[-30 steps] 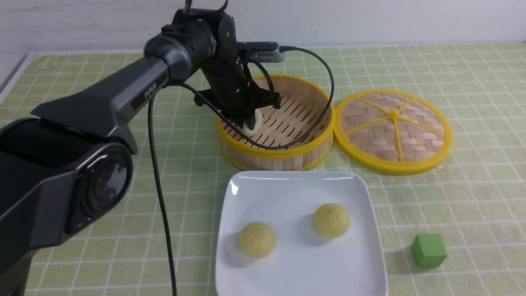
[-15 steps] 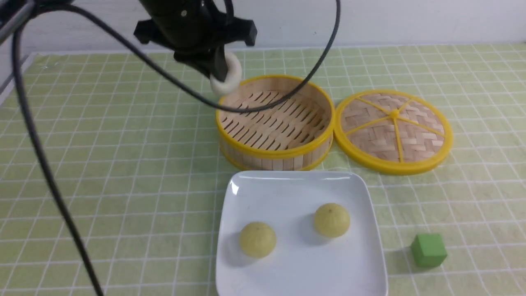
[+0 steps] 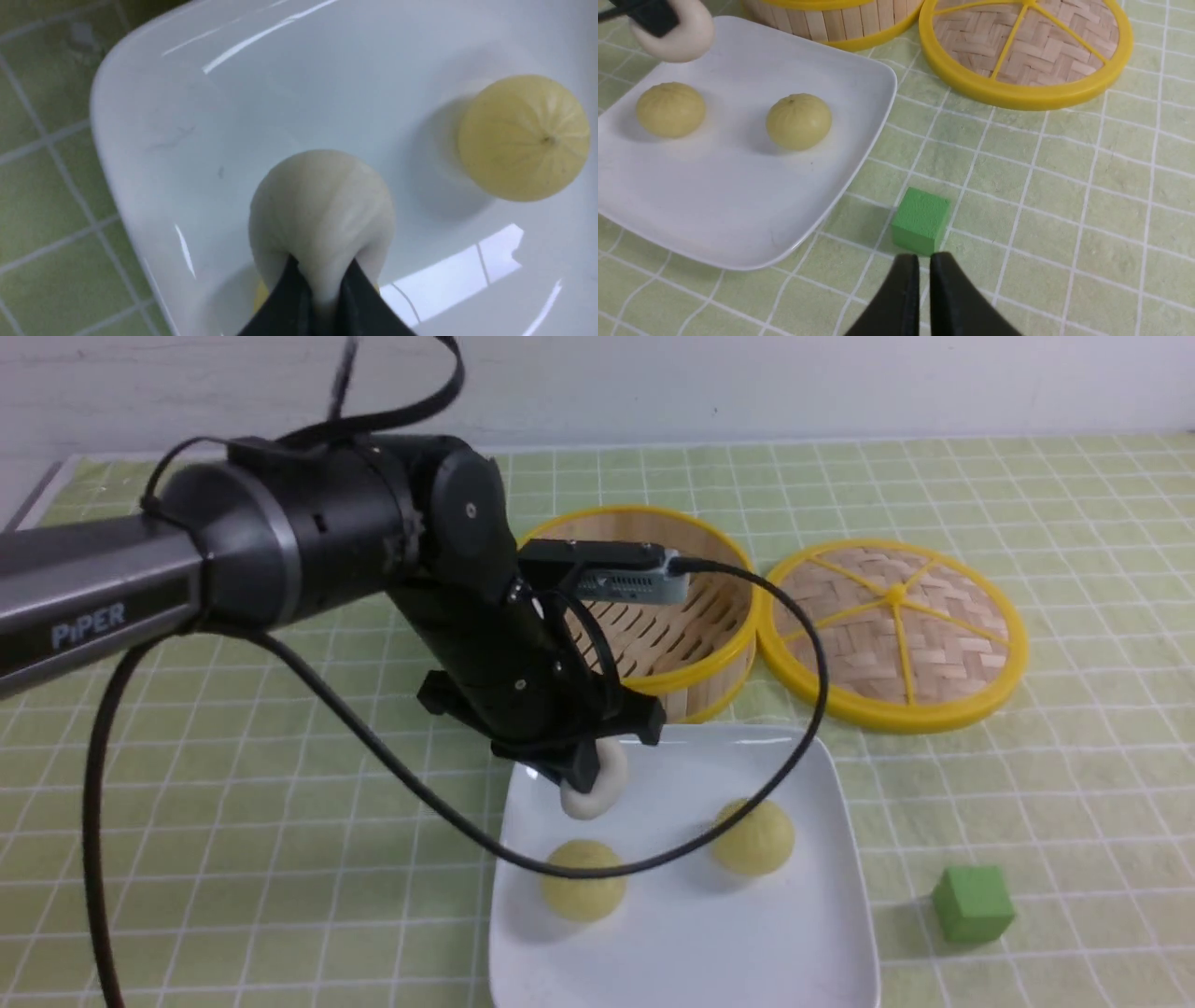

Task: Put the steamed buns into the plate on the green tablecloth.
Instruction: 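Carry the bun from the bamboo steamer to the plate with the left gripper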

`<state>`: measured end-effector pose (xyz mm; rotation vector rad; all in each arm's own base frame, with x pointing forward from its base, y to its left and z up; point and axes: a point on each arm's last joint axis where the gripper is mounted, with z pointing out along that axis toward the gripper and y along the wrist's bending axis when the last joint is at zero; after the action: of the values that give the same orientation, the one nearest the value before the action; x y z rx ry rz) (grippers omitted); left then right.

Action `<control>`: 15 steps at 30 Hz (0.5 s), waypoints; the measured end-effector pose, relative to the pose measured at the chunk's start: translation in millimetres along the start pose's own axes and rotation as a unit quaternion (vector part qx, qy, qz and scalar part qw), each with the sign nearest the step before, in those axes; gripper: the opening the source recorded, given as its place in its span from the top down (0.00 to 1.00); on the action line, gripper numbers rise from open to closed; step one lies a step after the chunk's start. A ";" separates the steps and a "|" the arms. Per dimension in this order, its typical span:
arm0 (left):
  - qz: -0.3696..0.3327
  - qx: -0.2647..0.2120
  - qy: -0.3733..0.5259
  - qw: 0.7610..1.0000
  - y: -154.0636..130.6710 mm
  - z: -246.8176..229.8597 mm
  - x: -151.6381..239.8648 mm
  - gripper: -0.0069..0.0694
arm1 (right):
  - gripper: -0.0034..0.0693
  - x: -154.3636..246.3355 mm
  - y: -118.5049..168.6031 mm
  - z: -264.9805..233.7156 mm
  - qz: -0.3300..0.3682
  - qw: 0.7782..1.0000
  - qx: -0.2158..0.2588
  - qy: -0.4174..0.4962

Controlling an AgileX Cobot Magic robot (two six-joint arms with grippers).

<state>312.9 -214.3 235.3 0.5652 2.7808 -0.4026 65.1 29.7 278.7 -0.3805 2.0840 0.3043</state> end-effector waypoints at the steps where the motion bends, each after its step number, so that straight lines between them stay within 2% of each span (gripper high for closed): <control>1: -0.001 -0.002 0.002 1.000 0.8 6.5 -0.8 0.85 | 0.87 0.0 0.0 0.0 0.000 1.000 0.000 0.000; 4: -0.009 -0.006 0.005 1.000 2.8 15.8 -1.7 0.81 | 0.86 0.0 0.0 0.0 0.000 1.000 0.000 0.000; 11: -0.032 -0.012 0.013 0.999 5.6 27.4 -1.0 0.46 | 0.86 -2.1 0.7 -8.5 0.009 1.000 -0.005 0.006; 15: -0.034 -0.012 -0.023 0.999 1.9 3.1 -7.1 0.27 | 0.96 -11.3 0.1 -29.6 0.014 1.000 -0.002 0.016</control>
<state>320.7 -216.1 234.3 0.4500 2.7638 -0.3908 47.4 20.7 303.5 -0.3618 2.1208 0.3206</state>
